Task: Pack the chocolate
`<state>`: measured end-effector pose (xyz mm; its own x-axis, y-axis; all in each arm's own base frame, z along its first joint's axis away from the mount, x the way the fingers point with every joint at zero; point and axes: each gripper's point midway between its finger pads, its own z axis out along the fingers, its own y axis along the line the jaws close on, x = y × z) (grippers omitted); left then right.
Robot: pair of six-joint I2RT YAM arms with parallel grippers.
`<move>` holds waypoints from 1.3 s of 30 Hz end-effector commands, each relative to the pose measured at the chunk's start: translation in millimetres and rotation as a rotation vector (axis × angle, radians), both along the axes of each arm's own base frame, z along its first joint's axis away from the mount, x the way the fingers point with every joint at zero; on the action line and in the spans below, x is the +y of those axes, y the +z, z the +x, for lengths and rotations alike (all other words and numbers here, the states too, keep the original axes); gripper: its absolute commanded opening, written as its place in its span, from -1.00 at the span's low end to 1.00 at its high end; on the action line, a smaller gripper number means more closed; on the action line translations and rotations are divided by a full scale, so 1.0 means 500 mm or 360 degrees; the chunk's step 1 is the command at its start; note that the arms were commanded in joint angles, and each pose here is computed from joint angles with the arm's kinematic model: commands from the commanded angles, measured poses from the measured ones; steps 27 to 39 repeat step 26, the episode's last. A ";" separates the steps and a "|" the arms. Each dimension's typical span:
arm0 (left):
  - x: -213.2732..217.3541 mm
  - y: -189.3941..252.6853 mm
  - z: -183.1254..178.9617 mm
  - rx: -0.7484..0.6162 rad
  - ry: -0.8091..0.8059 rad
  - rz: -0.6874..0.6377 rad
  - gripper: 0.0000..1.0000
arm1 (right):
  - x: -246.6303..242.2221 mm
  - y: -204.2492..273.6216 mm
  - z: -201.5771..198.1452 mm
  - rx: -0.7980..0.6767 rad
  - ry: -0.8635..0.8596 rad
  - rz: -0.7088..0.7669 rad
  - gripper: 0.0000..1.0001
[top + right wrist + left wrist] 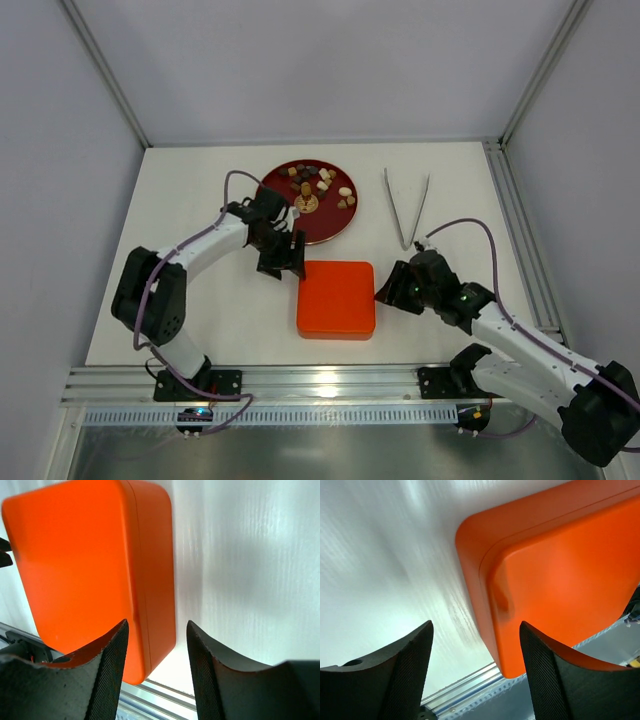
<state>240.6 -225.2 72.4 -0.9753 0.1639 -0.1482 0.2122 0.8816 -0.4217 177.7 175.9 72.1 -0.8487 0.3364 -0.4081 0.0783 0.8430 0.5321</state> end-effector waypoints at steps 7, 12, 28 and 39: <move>0.017 0.187 0.039 -0.0441 0.0039 -0.0124 0.39 | 0.004 0.217 0.092 -0.0420 0.0088 -0.0016 0.54; 0.031 0.269 0.037 -0.0630 0.0097 -0.0183 0.40 | -0.030 0.344 0.131 -0.0694 -0.0037 -0.0078 0.80; 0.070 0.380 -0.009 -0.0866 0.0191 -0.0283 0.43 | -0.087 0.382 0.119 -0.0805 -0.0152 -0.0181 0.99; 0.070 0.380 -0.009 -0.0866 0.0191 -0.0283 0.43 | -0.087 0.382 0.119 -0.0805 -0.0152 -0.0181 0.99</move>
